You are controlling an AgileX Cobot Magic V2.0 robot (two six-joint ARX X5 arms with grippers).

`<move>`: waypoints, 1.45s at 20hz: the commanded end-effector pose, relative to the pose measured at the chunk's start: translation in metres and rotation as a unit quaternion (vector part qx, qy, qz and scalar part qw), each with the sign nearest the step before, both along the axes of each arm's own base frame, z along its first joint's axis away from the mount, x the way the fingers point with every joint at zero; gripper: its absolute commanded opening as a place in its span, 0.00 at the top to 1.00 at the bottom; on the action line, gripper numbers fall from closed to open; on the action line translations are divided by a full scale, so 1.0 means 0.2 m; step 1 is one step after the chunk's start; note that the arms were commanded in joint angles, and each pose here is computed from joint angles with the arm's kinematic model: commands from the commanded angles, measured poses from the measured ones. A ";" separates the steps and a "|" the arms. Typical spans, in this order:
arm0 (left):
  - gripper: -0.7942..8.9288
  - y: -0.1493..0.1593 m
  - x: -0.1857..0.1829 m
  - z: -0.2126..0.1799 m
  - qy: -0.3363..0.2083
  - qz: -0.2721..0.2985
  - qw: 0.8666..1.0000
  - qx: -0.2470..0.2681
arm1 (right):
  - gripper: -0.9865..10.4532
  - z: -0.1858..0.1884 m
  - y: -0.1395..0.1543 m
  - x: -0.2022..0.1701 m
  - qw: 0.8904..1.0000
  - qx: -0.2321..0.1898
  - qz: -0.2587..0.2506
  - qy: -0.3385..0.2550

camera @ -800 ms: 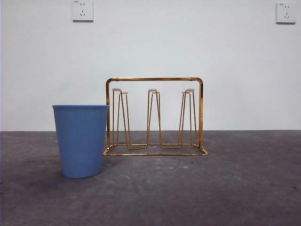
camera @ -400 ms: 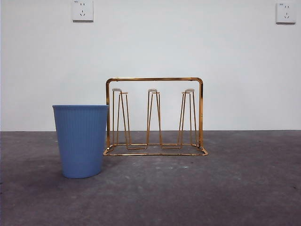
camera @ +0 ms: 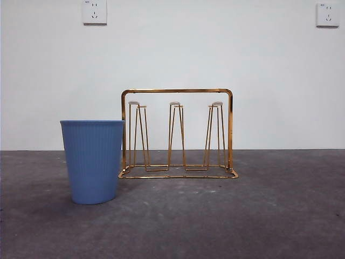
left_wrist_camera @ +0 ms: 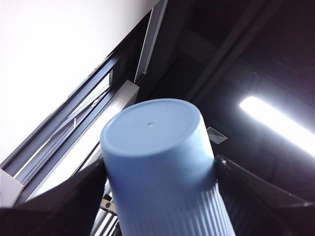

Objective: Pick up cup 1,put cup 1 in the cup rack,pick up cup 2,put cup 2 in the cup rack

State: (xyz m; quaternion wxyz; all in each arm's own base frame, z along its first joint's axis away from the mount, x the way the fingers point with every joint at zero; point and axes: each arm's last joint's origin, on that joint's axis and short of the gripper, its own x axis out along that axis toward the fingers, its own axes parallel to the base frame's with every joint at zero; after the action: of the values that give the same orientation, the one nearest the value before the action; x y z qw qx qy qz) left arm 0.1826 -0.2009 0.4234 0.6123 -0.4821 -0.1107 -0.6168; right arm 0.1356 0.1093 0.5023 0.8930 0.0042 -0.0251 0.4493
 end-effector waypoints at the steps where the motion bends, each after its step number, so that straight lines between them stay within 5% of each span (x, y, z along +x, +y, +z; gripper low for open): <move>1: 0.93 0.00 -0.01 0.01 -0.024 0.011 1.000 0.001 | 0.91 -0.04 0.01 0.02 1.000 -0.018 -0.008 0.022; 9: 0.93 0.00 0.00 0.00 -0.020 0.011 1.000 0.012 | 0.72 -0.03 -0.01 -0.01 0.999 -0.020 -0.009 0.024; 19: 0.93 0.03 0.04 -0.01 -0.021 0.025 0.999 0.027 | 0.72 -0.07 -0.12 -0.15 0.996 -0.067 -0.036 0.056; 25: 0.92 0.00 0.11 -0.07 -0.017 0.087 0.987 0.132 | 0.72 -0.15 -0.23 -0.27 0.982 -0.143 -0.082 0.096; 29: 0.92 -0.04 0.16 -0.10 -0.006 0.176 0.949 0.260 | 0.72 -0.19 -0.30 -0.35 0.971 -0.177 -0.116 0.114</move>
State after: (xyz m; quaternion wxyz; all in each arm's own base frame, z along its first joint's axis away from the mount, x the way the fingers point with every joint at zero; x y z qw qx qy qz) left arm 0.2136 -0.2077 0.4002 0.7752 -0.3510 -0.0041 -0.5253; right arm 0.0678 0.0515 0.4663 0.9215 -0.0966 0.1586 0.3412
